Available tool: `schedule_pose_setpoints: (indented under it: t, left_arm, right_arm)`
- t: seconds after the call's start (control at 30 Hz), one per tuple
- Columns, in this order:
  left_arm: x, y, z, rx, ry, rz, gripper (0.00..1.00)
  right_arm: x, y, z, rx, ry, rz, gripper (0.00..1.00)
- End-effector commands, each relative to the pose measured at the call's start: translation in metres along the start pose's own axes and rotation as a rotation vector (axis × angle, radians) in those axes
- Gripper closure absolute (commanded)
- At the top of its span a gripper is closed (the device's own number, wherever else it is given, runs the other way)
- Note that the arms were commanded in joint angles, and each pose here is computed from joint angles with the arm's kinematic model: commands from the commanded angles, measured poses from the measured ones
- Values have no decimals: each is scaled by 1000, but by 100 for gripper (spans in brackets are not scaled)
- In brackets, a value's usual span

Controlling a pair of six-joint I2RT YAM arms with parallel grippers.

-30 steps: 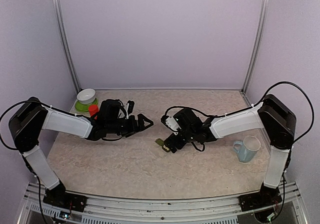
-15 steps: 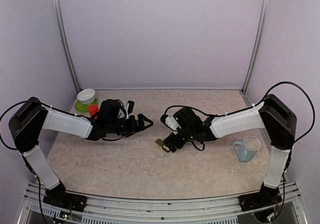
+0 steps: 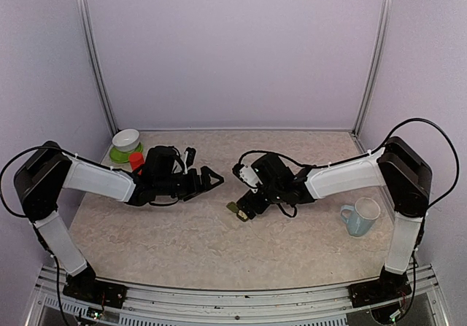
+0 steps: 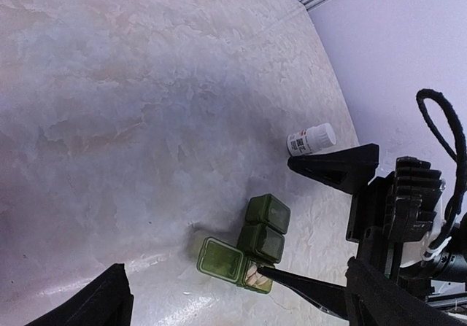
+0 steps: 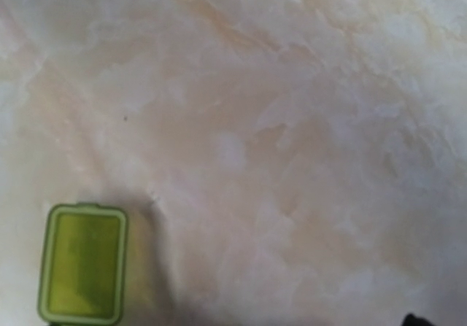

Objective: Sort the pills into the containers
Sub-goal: Adjust the pill in the compartment of the pill container.

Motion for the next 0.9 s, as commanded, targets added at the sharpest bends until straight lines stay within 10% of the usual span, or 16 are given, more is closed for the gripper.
schedule_pose_setpoints:
  t: [0.0, 0.87]
  left_arm:
    - [3, 4, 0, 4, -1, 2, 1]
    - [4, 4, 0, 4, -4, -2, 1]
  right_arm:
    - [1, 5, 4, 0, 4, -16, 0]
    - [19, -1, 3, 35, 56, -31, 0]
Point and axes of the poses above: each gripper's point midway between its finger pads, its own z axis out along the fingers, its own y axis along the line the jaws close on, x = y × z, the point moved 2 cm from there along -z, back along the fingers, and after that the axes turned 11 degrees about z, right-handed, at the moved point
